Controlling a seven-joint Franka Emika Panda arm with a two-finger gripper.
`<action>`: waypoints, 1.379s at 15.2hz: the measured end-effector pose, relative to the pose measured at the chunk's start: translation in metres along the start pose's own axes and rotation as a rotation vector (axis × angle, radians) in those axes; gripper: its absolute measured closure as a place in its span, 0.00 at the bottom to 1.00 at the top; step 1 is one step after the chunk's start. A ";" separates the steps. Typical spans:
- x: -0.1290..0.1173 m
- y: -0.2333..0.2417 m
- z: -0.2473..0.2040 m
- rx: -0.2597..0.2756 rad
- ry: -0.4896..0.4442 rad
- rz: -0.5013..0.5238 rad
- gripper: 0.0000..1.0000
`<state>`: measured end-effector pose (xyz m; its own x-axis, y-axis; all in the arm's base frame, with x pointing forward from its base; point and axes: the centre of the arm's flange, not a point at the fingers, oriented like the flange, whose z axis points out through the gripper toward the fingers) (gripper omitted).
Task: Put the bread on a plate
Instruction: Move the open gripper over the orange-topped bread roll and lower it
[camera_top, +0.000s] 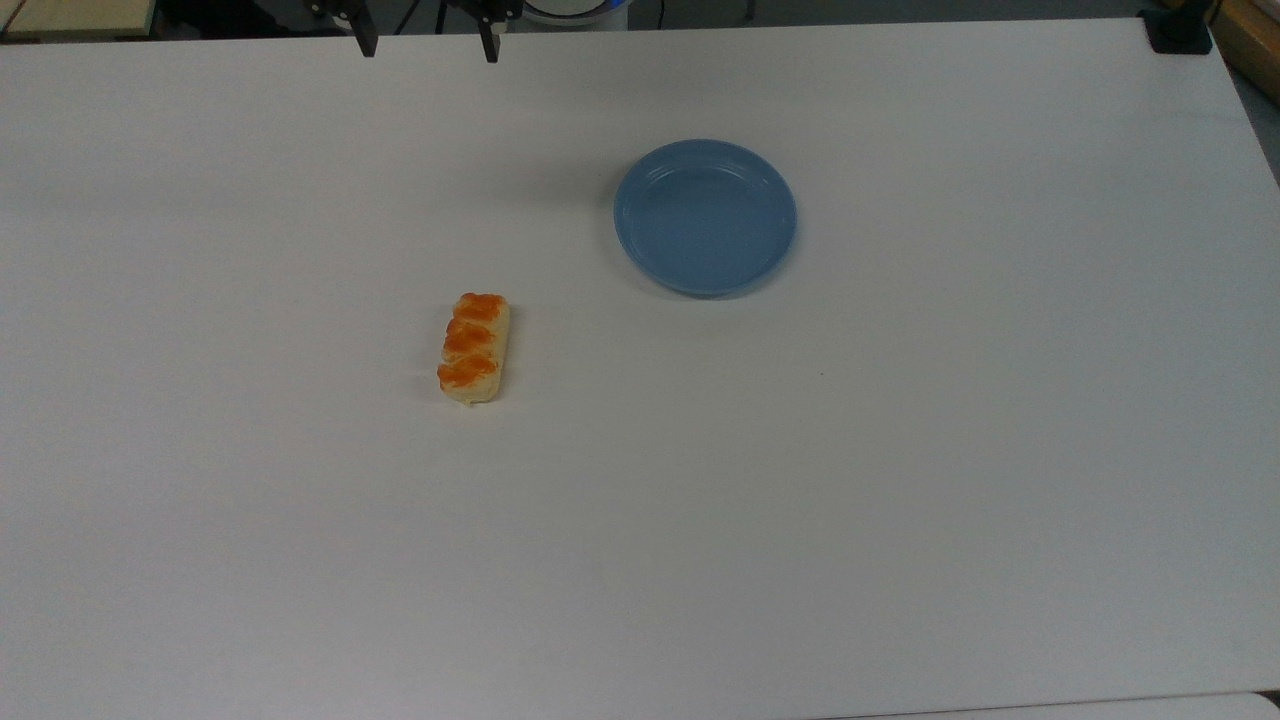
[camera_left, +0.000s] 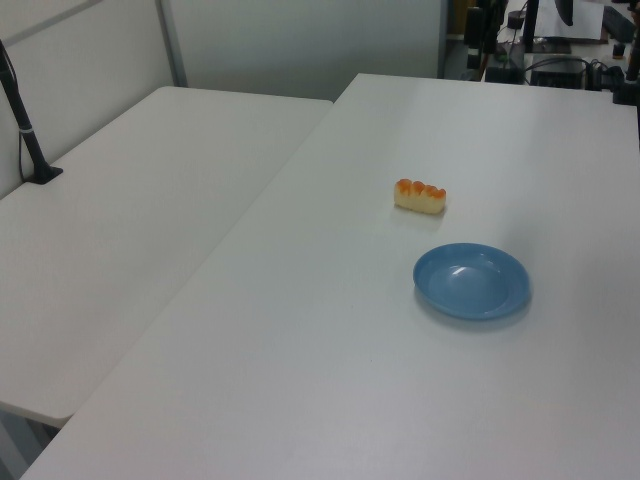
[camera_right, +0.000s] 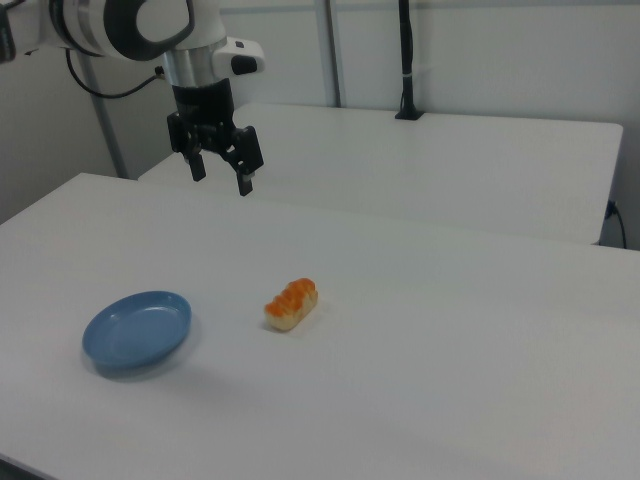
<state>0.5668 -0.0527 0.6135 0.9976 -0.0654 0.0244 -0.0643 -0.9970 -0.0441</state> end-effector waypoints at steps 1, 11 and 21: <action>0.003 0.000 0.001 0.014 0.015 0.005 0.00; 0.064 0.018 0.085 -0.006 0.073 0.043 0.00; 0.098 -0.002 0.221 -0.037 -0.059 0.008 0.00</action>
<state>0.6706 -0.0476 0.3948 0.9968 -0.0718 -0.0351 -0.0721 -0.9974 -0.0070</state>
